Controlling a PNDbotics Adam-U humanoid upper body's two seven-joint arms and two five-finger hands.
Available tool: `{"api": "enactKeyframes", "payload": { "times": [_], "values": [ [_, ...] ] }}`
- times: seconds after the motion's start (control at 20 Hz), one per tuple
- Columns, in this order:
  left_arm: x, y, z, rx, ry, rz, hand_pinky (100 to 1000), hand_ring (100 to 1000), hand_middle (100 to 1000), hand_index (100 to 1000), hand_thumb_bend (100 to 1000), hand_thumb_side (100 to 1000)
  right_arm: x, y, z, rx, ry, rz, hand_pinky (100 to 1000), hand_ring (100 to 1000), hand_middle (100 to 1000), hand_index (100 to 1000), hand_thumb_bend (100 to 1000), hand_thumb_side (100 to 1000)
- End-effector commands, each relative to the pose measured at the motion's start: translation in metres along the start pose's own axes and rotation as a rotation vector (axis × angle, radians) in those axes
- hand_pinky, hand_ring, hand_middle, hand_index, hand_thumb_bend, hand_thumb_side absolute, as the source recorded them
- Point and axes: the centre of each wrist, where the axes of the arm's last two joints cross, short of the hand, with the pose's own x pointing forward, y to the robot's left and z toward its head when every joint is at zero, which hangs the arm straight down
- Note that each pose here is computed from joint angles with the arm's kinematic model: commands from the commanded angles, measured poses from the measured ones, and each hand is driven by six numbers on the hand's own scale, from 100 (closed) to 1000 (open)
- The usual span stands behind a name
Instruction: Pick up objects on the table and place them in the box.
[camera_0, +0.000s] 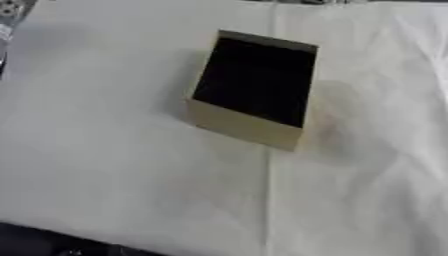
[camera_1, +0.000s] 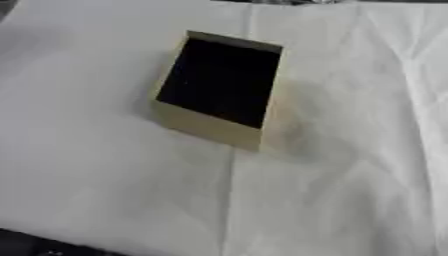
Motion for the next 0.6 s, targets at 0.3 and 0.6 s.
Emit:
{"api": "enactKeyframes", "payload": {
  "times": [0.3,0.6],
  "values": [
    [0.082,0.000,-0.045,0.071,-0.095,0.192,480,443,367,448,162,100,0.007,-0.001,-0.010,-0.016,-0.045,-0.014,806,716,683,770,100,566],
    [0.114,-0.014,-0.055,0.021,-0.143,0.278,474,442,364,442,152,100,0.008,0.000,-0.009,-0.019,-0.043,-0.020,806,716,682,770,100,569]
  ]
}}
